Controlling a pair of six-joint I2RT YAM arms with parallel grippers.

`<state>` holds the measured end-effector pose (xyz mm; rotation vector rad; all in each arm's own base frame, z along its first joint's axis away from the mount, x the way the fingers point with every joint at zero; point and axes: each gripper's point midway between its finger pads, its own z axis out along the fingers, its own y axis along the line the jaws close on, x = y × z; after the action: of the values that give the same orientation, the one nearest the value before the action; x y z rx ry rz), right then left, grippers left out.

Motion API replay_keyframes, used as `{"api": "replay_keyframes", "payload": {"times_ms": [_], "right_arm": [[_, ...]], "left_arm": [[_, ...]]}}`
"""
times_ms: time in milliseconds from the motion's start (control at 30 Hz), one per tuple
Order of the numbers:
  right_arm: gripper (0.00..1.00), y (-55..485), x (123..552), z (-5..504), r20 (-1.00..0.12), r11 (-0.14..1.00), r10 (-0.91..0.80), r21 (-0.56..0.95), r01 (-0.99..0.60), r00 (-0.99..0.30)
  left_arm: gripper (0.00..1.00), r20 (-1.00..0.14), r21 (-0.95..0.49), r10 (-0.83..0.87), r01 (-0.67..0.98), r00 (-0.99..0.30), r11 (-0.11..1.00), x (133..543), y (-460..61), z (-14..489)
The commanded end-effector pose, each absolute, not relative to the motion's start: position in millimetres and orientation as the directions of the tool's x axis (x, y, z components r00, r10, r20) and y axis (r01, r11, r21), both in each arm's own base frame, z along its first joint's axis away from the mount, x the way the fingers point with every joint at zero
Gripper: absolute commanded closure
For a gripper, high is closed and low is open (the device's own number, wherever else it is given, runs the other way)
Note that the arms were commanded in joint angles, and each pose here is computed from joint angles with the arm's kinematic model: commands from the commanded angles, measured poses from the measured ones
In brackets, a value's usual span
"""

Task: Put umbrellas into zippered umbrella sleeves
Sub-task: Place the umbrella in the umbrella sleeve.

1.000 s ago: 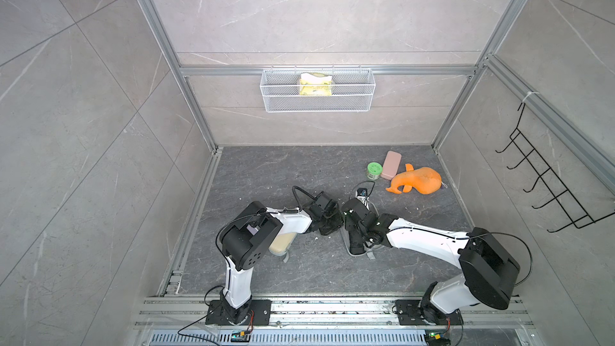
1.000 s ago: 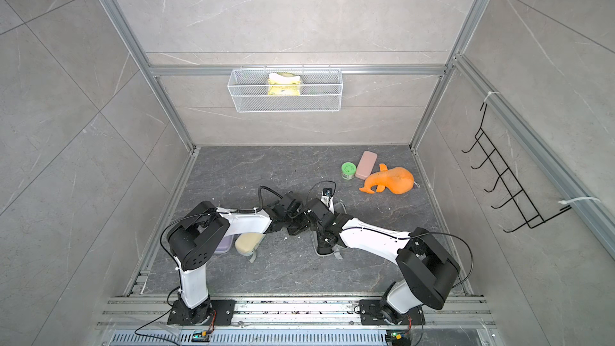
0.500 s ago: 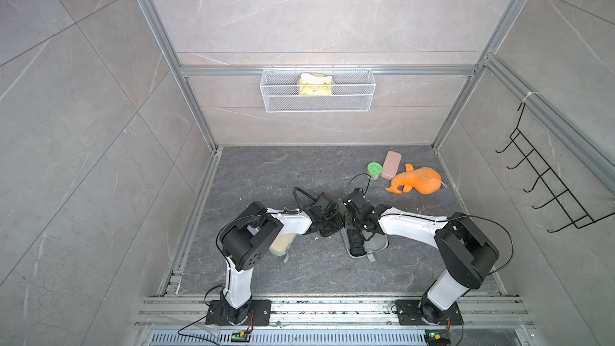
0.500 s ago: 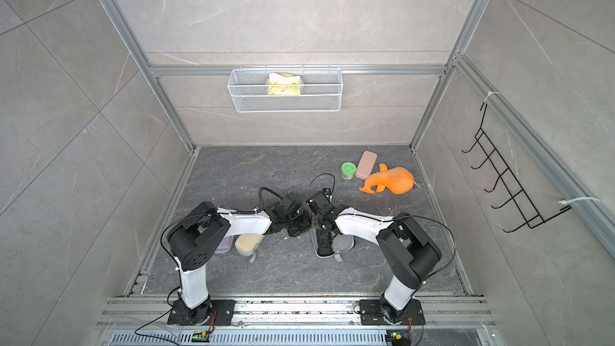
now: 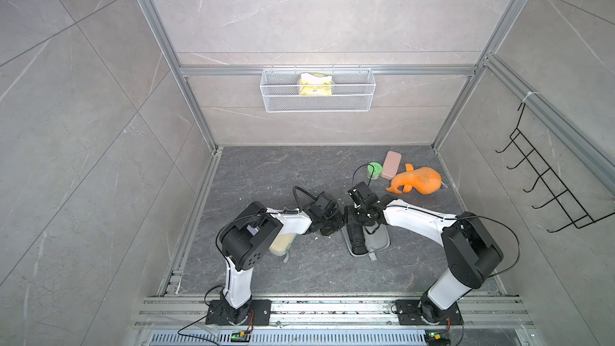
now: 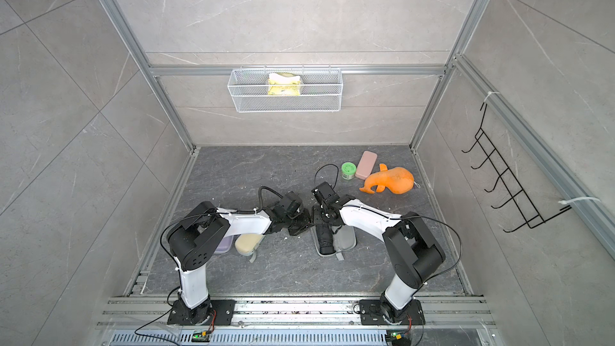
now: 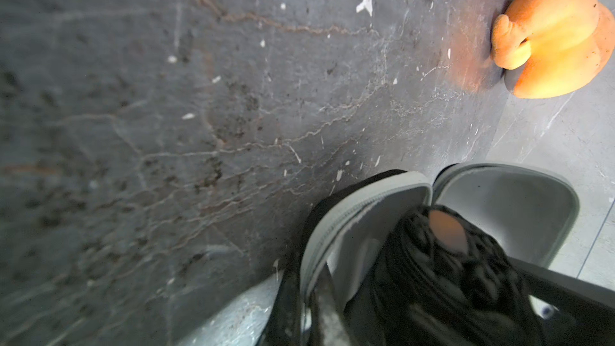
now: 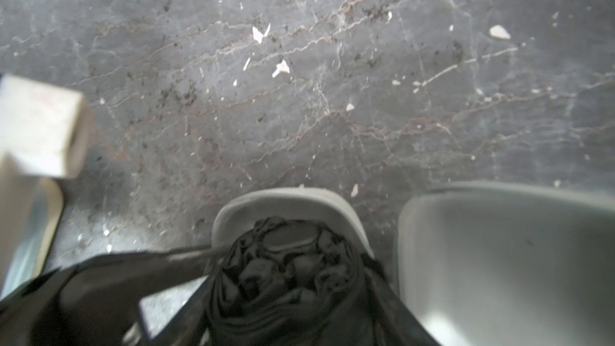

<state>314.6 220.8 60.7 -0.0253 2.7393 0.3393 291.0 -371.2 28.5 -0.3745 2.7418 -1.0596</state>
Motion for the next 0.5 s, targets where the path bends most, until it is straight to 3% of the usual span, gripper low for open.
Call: {"api": "replay_keyframes", "payload": {"times_ms": [0,167,267,467], "right_arm": [[0.43,224,299,59,-0.323,0.962,0.015,0.263,-0.075,-0.946],[0.56,224,291,29,-0.275,0.961,0.023,0.270,-0.054,-0.961],[0.57,222,294,25,-0.273,0.965,0.002,0.252,-0.069,-0.962],[0.50,226,302,64,-0.318,0.954,-0.037,0.272,-0.128,-0.948]], "left_arm": [[0.96,-0.123,-0.728,-0.301,-0.120,-0.946,0.674,303,-379,53],[0.97,-0.125,-0.734,-0.290,-0.108,-0.949,0.671,305,-383,52],[0.97,-0.127,-0.738,-0.288,-0.103,-0.949,0.667,308,-382,53],[0.93,-0.141,-0.741,-0.282,-0.088,-0.949,0.666,309,-378,58]]}}
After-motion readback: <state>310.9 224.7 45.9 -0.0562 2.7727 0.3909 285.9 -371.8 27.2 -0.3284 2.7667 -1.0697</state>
